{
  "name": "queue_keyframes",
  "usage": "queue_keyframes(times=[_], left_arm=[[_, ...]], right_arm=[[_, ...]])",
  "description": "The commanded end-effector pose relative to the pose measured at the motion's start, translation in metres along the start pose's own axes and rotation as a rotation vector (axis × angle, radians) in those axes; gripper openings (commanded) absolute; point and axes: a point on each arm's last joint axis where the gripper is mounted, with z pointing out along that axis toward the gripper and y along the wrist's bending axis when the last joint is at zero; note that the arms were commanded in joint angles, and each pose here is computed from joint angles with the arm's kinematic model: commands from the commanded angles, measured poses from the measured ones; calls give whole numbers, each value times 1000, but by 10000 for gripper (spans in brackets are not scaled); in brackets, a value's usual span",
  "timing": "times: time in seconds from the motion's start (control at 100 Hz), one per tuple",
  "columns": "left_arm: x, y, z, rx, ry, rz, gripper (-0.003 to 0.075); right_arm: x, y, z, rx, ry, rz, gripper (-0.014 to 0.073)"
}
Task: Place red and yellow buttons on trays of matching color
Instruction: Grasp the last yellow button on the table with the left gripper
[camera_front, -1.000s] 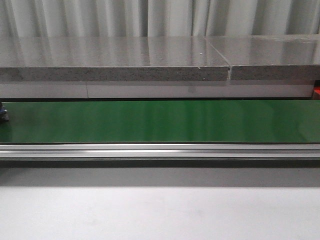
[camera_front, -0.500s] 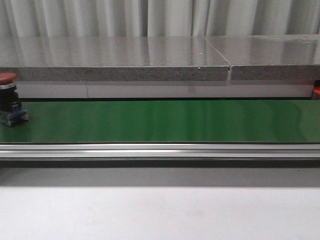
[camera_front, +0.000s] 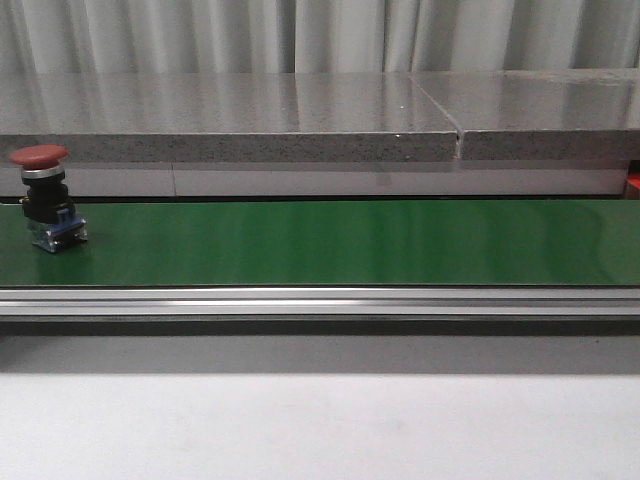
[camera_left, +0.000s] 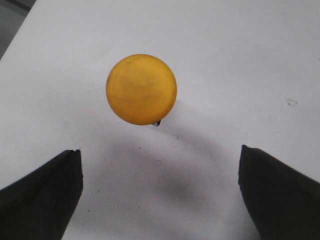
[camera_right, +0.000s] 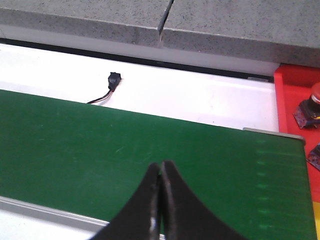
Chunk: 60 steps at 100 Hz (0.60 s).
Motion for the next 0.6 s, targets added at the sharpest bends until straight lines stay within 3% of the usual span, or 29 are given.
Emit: queue_keyframes(times=[0.0,0.38,0.59], left_arm=[[-22,-2,-17,7,-126,-6,622],[-49,-1,7,5,-149,3,621],[-49,0,17,4,-129,0,591]], right_arm=[[-15,-1,-6,21,-91,-5,-66],[-15,-1,-6,21,-91,-5,-66],[-15,-1,-6,21,-91,-5,-66]])
